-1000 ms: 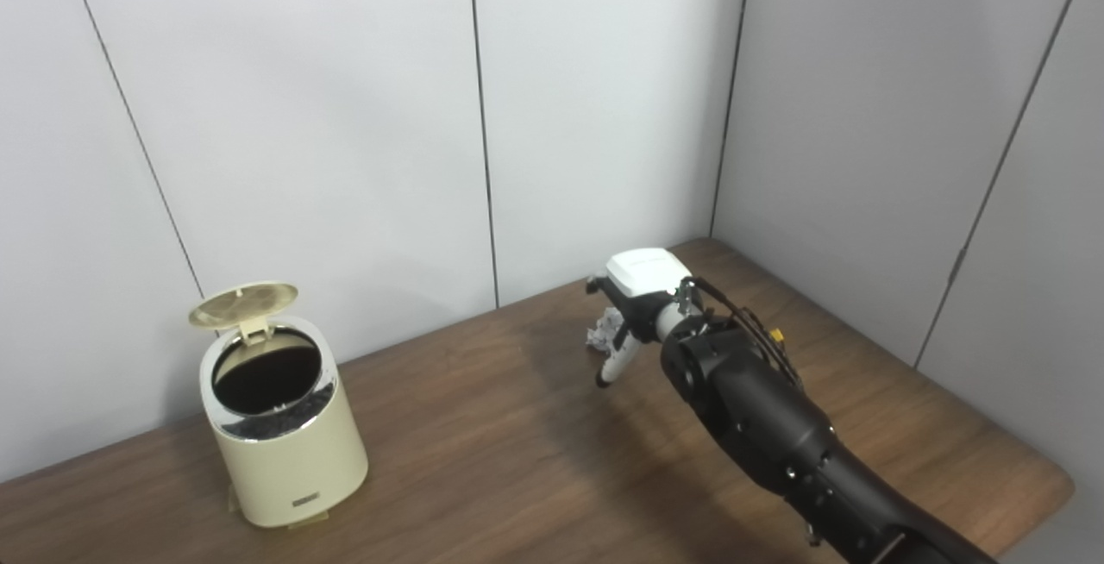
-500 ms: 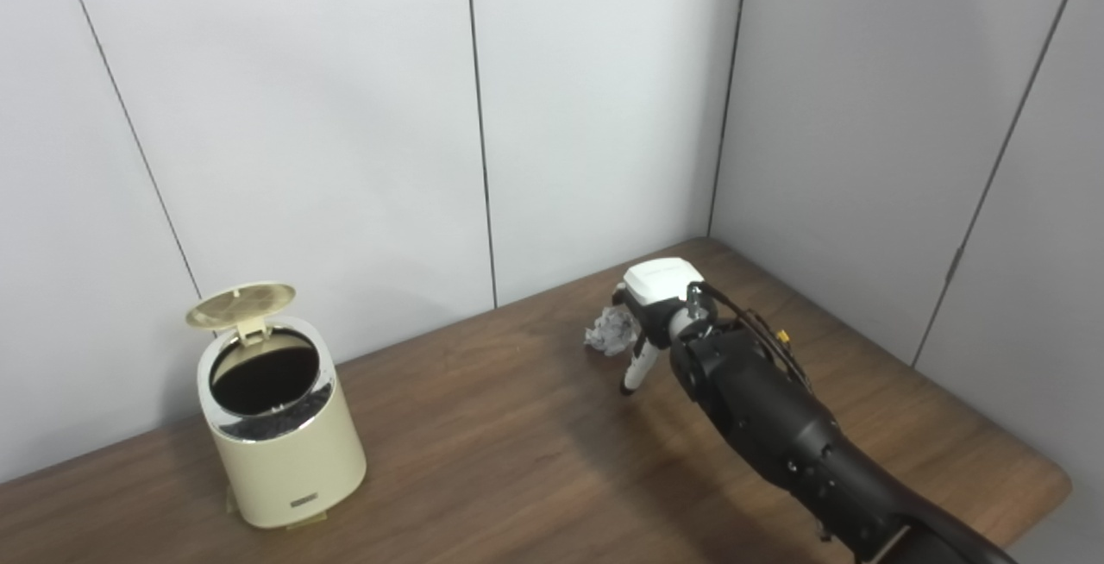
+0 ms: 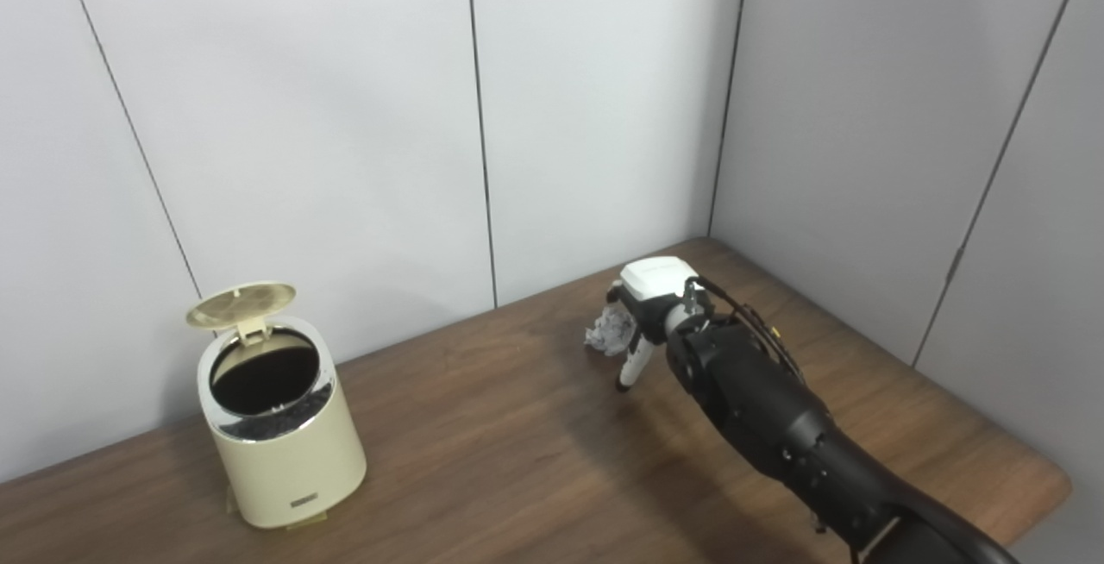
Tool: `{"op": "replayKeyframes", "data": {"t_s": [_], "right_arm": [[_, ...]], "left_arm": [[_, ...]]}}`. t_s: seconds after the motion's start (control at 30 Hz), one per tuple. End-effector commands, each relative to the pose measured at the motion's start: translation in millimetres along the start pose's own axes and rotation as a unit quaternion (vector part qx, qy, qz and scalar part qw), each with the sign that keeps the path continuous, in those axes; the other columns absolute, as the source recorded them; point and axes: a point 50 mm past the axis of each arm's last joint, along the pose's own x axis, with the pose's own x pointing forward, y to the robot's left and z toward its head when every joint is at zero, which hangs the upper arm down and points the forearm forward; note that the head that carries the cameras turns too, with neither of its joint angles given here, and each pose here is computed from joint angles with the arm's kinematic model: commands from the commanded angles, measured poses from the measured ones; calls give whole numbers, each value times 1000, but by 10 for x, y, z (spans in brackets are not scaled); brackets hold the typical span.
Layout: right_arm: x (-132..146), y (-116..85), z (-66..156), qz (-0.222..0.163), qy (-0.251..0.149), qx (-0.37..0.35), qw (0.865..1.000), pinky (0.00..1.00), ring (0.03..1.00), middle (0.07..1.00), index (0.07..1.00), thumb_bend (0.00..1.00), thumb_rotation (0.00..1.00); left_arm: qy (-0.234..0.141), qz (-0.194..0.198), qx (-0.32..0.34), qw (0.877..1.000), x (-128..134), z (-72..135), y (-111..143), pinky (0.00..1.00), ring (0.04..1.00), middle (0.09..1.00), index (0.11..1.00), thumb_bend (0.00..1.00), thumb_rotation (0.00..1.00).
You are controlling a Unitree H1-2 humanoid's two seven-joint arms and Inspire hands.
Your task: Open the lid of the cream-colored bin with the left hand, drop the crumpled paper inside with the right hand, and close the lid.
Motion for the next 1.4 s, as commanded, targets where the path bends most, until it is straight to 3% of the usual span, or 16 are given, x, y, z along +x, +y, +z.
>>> {"op": "replayKeyframes", "data": {"t_s": [0.0,0.2,0.43,0.97,1.07,1.37], "right_arm": [[109,-373,-70,-52,-1,-3,999,648,740,852,813,1000,295],[236,-383,-88,-48,-1,-3,999,626,747,846,805,1000,292],[384,-380,-80,-25,5,-14,1000,507,688,819,816,995,285],[537,-382,10,-7,-1,-17,1000,488,652,781,820,963,232],[548,-380,-1,0,1,-19,1000,498,667,791,821,955,239],[556,-346,-62,13,-6,0,1000,517,685,805,792,915,192]], "left_arm": [[32,8,1,999,-204,-156,4,781,855,857,870,518,870],[33,8,6,999,-218,-146,-12,780,851,859,871,540,881],[32,9,0,999,-218,-155,-31,760,837,844,859,538,852],[37,14,-11,999,-218,-115,-92,706,808,828,842,513,852],[35,21,-25,999,-206,-106,-87,685,791,806,821,534,812],[39,21,-19,999,-215,-86,-91,672,782,801,815,567,816]]}}
